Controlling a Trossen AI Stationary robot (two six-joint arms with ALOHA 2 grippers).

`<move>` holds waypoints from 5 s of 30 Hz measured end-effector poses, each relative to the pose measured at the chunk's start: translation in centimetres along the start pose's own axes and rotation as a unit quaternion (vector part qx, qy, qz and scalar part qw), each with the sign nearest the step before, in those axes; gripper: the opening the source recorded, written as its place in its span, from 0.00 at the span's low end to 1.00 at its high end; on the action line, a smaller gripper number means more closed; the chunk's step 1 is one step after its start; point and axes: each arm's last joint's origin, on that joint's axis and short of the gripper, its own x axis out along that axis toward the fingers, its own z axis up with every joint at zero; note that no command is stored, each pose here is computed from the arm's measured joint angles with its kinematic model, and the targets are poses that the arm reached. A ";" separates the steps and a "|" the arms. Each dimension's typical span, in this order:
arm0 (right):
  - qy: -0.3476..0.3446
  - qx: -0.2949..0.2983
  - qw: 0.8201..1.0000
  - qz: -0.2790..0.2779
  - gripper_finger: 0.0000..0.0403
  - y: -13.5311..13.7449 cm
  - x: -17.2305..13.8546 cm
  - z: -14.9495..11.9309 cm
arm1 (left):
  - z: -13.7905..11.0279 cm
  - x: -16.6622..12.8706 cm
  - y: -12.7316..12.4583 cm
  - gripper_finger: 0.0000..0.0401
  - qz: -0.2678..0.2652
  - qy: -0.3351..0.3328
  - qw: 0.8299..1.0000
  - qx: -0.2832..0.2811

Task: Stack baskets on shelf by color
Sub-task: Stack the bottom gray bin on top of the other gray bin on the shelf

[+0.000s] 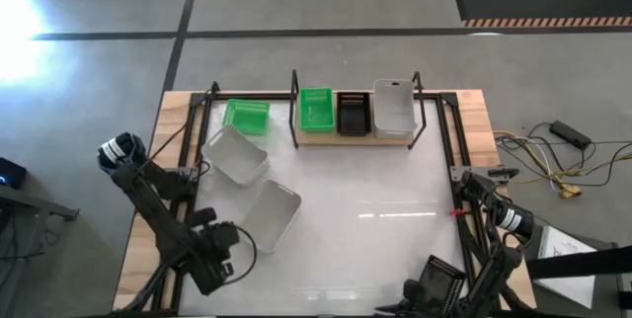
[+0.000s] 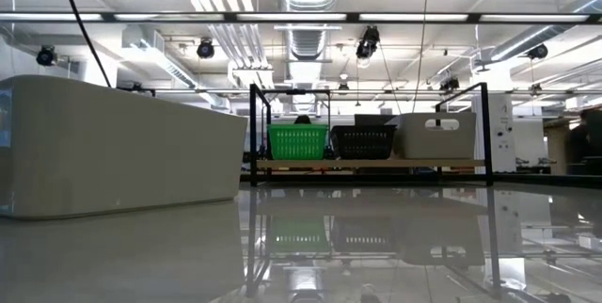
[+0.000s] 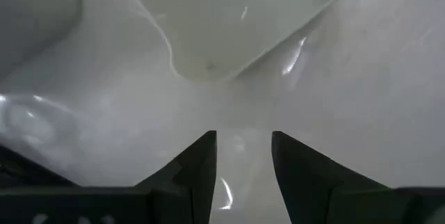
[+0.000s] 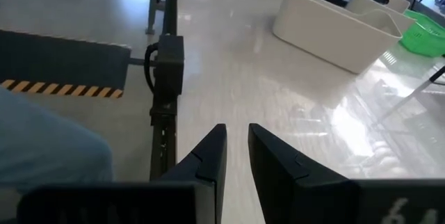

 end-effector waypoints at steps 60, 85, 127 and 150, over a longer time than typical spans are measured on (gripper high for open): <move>-0.004 -0.001 1.000 -0.019 0.13 -0.5 1.1 0.5 | 15.0 4.9 -2.6 0.31 -0.155 -0.449 0.871 0.125; -0.004 0.011 1.000 -0.020 0.13 -0.5 1.2 0.4 | 20.8 6.1 7.7 0.52 -0.010 -0.164 0.944 0.287; -0.001 0.026 0.999 -0.023 0.13 -0.8 1.4 -0.4 | 20.5 7.5 5.8 0.26 -0.165 -0.163 0.970 -0.070; 0.091 0.101 0.984 -0.112 0.13 -5.5 8.0 0.3 | 15.5 10.3 6.2 0.19 -0.174 -0.199 0.964 -0.010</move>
